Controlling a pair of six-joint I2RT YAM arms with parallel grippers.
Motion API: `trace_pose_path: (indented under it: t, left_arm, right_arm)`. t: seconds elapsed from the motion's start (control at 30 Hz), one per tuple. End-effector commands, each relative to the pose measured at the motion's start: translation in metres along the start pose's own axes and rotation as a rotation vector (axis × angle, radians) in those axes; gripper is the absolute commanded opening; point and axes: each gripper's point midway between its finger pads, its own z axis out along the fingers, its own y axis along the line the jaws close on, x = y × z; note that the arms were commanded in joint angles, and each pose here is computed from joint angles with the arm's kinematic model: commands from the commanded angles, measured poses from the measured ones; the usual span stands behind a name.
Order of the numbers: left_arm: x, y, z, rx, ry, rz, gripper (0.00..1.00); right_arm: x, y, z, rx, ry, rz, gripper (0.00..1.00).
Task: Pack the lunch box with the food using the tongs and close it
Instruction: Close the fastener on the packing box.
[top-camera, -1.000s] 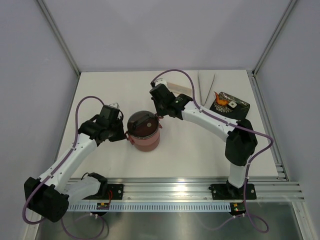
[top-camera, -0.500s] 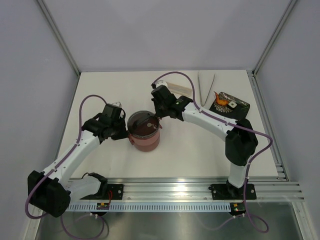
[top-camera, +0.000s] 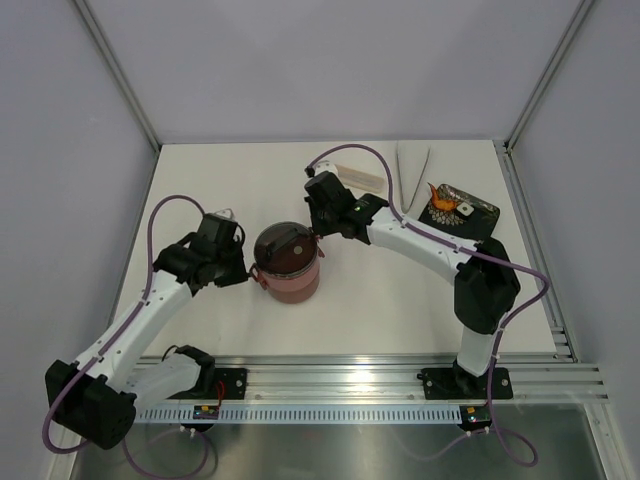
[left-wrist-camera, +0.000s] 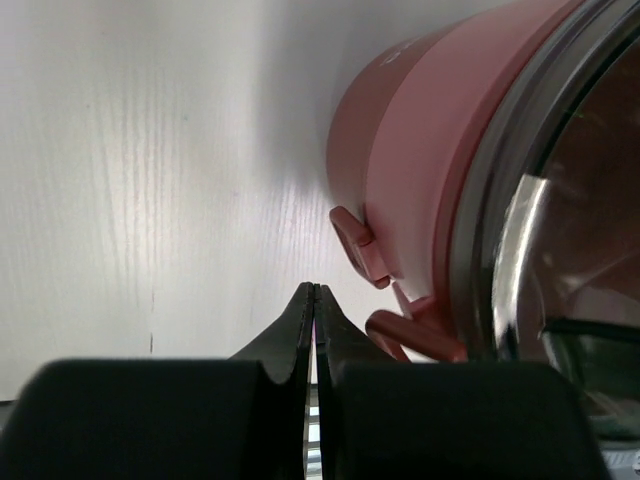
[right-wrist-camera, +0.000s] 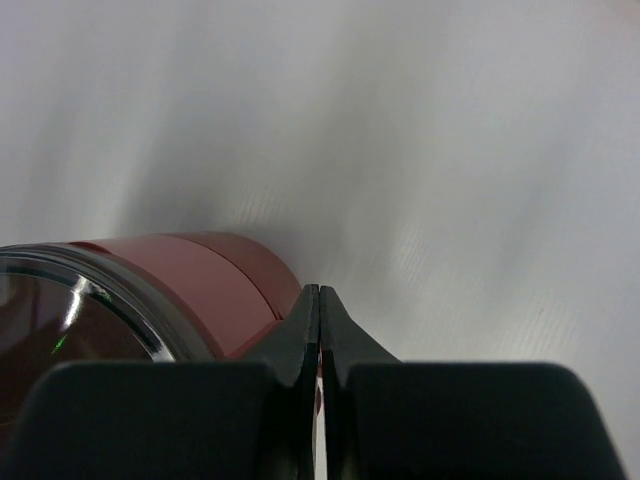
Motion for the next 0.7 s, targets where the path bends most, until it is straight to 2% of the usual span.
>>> trace_pose_path:
  t: [0.0,0.17,0.37,0.53,0.67]
  left_arm:
    - [-0.006,0.011,-0.011,-0.056,-0.048,-0.006,0.00]
    - [-0.013,0.013,-0.021,-0.075,-0.065,0.004,0.00]
    - [-0.045,0.013,-0.049,-0.098,-0.188,0.001,0.00]
    - [-0.068,-0.020,-0.054,0.035,-0.231,0.013,0.00]
    - [-0.085,-0.039,-0.049,0.088,-0.251,0.014,0.00]
  right_arm:
    - [-0.021,0.006,-0.026,-0.040,-0.065,0.033,0.01]
    - [-0.031,-0.001,-0.040,-0.006,-0.098,0.034,0.01]
    - [-0.050,-0.021,-0.064,0.076,-0.174,0.030,0.04]
    - [-0.065,-0.003,-0.090,-0.031,-0.206,0.028,0.04]
    - [-0.060,0.020,-0.099,-0.084,-0.191,-0.017,0.04]
